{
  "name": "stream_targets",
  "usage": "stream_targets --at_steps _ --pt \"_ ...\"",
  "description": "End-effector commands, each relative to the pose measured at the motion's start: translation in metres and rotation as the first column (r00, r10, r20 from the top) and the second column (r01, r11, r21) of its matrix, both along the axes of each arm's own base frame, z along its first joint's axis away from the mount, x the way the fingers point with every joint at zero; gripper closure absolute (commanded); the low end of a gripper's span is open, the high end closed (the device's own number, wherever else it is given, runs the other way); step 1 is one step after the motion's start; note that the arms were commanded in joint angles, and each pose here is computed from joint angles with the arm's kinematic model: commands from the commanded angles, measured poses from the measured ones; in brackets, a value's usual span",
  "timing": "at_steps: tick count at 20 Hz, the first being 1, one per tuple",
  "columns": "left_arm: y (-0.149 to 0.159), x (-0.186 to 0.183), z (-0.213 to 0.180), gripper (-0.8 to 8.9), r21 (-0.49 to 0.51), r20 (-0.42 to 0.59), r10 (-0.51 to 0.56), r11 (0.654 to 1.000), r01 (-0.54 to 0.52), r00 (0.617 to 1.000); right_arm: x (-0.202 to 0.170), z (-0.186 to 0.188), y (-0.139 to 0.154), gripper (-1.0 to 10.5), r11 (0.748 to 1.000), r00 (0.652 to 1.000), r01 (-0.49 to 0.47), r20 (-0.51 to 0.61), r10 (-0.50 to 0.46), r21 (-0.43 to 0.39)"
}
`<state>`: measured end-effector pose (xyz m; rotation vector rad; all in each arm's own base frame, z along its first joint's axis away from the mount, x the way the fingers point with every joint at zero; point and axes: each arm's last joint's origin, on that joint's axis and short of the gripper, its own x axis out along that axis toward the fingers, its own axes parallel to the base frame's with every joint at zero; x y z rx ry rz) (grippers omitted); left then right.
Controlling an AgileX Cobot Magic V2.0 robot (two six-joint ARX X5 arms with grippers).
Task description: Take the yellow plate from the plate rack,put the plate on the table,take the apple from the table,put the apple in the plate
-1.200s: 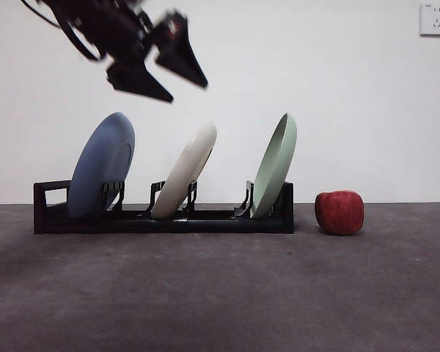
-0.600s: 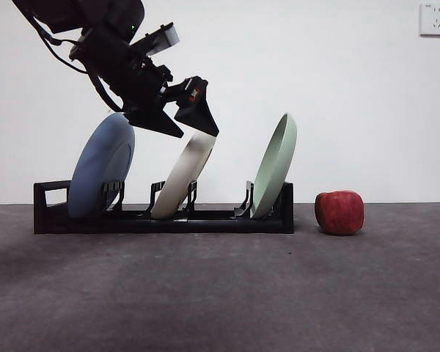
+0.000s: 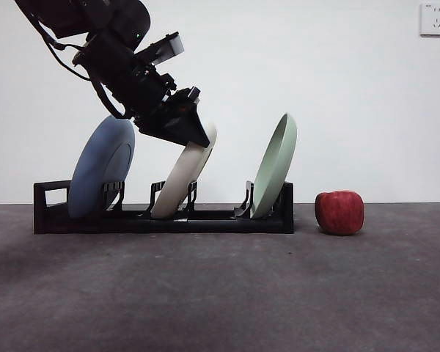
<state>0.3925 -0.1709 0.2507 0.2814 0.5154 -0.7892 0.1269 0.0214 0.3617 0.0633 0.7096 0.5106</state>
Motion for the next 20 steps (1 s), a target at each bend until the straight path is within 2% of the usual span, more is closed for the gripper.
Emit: stream_targets --at_steps 1,3,6,13,16,20 --pt "-0.002 0.001 -0.004 7.25 0.000 -0.014 -0.009 1.000 0.009 1.000 0.000 0.002 0.000 3.8 1.000 1.000 -0.006 0.012 0.006 0.000" --pt "-0.002 0.001 -0.004 7.26 -0.005 -0.023 -0.021 1.000 0.021 1.000 0.000 0.002 0.000 3.8 1.000 1.000 -0.006 0.011 0.006 0.000" --pt "-0.002 -0.001 -0.005 8.21 -0.022 -0.045 -0.051 0.999 0.050 0.998 0.000 0.002 0.000 3.8 1.000 1.000 -0.006 0.012 0.006 0.000" --pt "0.000 -0.005 -0.003 8.22 -0.029 -0.087 -0.040 0.999 0.037 0.995 0.000 0.002 0.000 3.8 1.000 1.000 -0.006 0.011 0.006 0.000" --pt "0.002 -0.012 0.017 8.22 -0.055 -0.047 -0.056 0.997 0.053 0.997 0.000 0.002 0.000 3.8 1.000 1.000 -0.006 0.011 0.006 0.000" --pt "0.009 -0.028 0.066 8.22 -0.128 0.038 -0.040 0.991 0.044 0.998 0.000 0.002 0.000 3.8 1.000 1.000 -0.006 0.013 0.006 0.000"
